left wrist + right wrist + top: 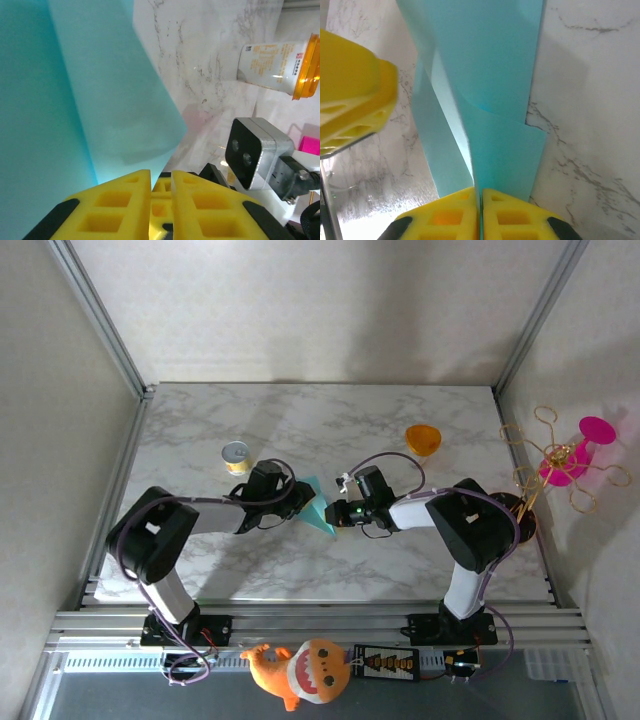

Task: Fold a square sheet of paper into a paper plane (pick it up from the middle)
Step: Fourth fold the wing at the center of the table.

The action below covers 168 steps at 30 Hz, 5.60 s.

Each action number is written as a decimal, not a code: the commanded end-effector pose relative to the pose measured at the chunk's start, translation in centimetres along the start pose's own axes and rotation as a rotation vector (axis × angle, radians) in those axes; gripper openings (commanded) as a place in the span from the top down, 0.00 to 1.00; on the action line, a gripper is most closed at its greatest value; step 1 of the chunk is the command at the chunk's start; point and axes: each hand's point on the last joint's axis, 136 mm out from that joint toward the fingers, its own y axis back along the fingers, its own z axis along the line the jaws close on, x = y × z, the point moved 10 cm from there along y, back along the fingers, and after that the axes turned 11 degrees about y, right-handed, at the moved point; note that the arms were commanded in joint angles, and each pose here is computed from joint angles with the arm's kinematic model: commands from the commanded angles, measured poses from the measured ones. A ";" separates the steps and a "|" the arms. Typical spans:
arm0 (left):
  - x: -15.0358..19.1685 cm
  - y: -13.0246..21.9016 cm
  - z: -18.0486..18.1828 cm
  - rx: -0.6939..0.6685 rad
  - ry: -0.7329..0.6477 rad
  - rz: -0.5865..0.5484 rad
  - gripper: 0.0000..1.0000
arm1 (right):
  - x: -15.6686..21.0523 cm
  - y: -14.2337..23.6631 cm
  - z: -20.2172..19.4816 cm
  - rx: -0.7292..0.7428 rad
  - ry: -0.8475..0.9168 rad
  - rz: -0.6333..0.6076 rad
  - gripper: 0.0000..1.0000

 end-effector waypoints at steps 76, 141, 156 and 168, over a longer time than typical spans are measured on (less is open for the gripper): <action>0.0 -1.3 1.3 -0.031 0.021 0.023 0.91 | -0.4 0.0 0.3 -0.027 -0.018 0.120 0.89; 0.1 -1.2 1.2 -0.027 0.018 0.037 0.87 | 1.7 0.1 -0.2 -0.019 -0.047 0.219 0.83; 0.0 -1.5 0.9 -0.026 0.010 0.045 0.87 | 0.0 2.0 1.6 -0.033 -0.017 0.163 0.76; 0.0 -1.6 0.9 -0.028 0.010 0.048 0.87 | 1.3 1.6 1.0 -0.020 -0.047 0.210 0.78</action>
